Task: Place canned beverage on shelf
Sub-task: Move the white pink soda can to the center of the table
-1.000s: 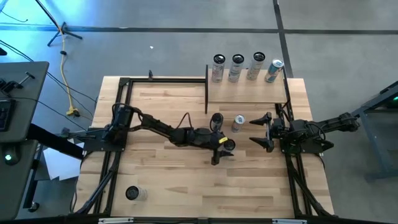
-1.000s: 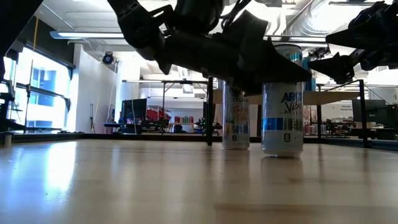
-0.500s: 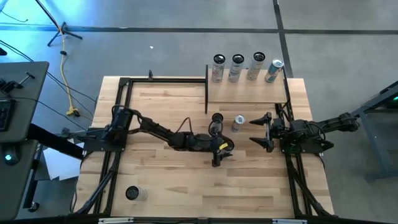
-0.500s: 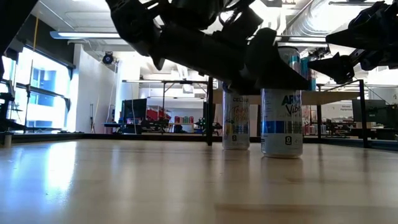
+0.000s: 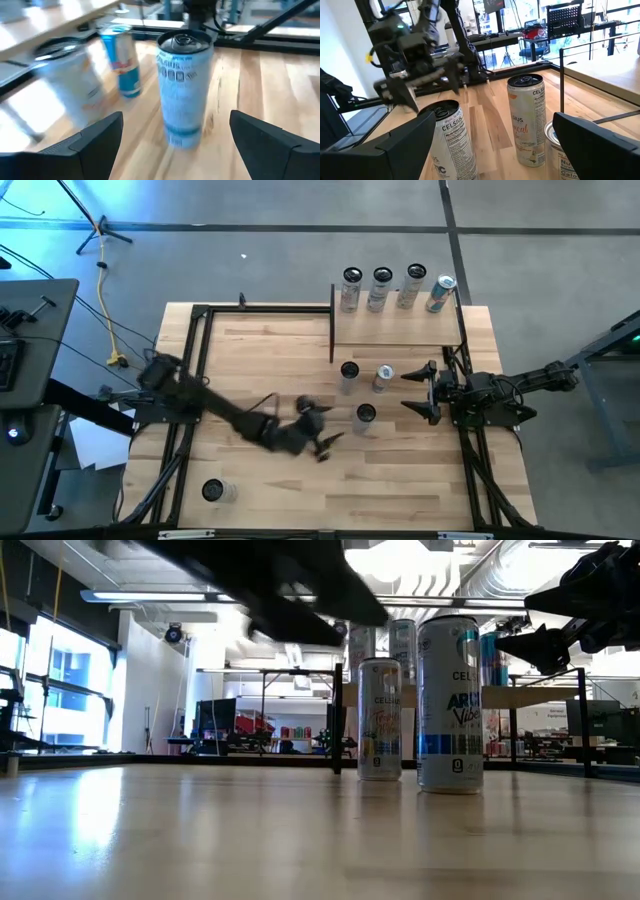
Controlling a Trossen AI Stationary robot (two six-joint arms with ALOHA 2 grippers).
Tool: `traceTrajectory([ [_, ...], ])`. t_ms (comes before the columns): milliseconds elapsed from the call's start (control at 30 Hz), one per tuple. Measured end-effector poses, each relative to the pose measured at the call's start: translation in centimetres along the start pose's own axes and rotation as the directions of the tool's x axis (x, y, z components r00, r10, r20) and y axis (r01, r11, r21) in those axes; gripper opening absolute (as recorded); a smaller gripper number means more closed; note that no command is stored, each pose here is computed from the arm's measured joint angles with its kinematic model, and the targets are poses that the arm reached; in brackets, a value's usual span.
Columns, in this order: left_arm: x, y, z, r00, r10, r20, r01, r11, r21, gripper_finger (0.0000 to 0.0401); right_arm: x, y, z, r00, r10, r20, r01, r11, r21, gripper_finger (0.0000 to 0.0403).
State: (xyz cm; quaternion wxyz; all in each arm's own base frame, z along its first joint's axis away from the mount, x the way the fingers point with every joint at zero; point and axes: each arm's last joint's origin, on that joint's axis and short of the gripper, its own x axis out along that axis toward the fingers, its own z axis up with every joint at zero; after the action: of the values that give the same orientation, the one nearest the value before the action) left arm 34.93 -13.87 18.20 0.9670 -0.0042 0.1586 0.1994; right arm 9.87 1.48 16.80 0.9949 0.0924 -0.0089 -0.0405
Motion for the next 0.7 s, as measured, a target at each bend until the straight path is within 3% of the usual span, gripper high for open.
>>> traceTrajectory([
  [100, -5.0, -0.9, 0.3, 0.999, 0.044, 0.026, -0.044, 0.999, -0.02, 0.0337, 0.0, 0.0, 0.0, 1.0, 0.0, 0.0, 0.0, 1.0, 0.0, 0.0389],
  [200, -10.0, -1.8, 1.4, 0.998, 0.005, 0.065, -0.002, 0.999, -0.035, 0.0337, 0.0, 0.0, 0.0, 1.0, 0.0, 0.0, 0.0, 1.0, 0.0, 0.0389],
  [333, -16.2, -2.5, 2.9, 0.98, -0.167, 0.109, 0.171, 0.985, -0.032, 0.0337, 0.0, 0.0, 0.0, 1.0, 0.0, 0.0, 0.0, 1.0, 0.0, 0.0389],
  [467, -22.0, -2.3, 4.0, 0.916, -0.382, 0.124, 0.387, 0.922, -0.018, 0.0337, 0.0, 0.0, 0.0, 1.0, -0.001, 0.0, 0.001, 1.0, 0.0, 0.0389],
  [533, -24.3, -1.9, 4.0, 0.888, -0.442, 0.125, 0.445, 0.895, -0.001, 0.0337, 0.0, 0.0, 0.0, 1.0, -0.001, 0.0, 0.001, 1.0, 0.0, 0.0389],
  [600, -26.2, -1.3, 3.7, 0.887, -0.443, 0.132, 0.444, 0.896, 0.023, 0.0337, 0.0, 0.0, 0.0, 1.0, -0.001, 0.0, 0.001, 1.0, 0.0, 0.0389],
  [700, -28.2, -0.6, 2.4, 0.917, -0.367, 0.155, 0.368, 0.929, 0.027, 0.0337, 0.0, 0.0, 0.0, 1.0, -0.001, 0.0, 0.001, 1.0, 0.0, 0.0389],
])
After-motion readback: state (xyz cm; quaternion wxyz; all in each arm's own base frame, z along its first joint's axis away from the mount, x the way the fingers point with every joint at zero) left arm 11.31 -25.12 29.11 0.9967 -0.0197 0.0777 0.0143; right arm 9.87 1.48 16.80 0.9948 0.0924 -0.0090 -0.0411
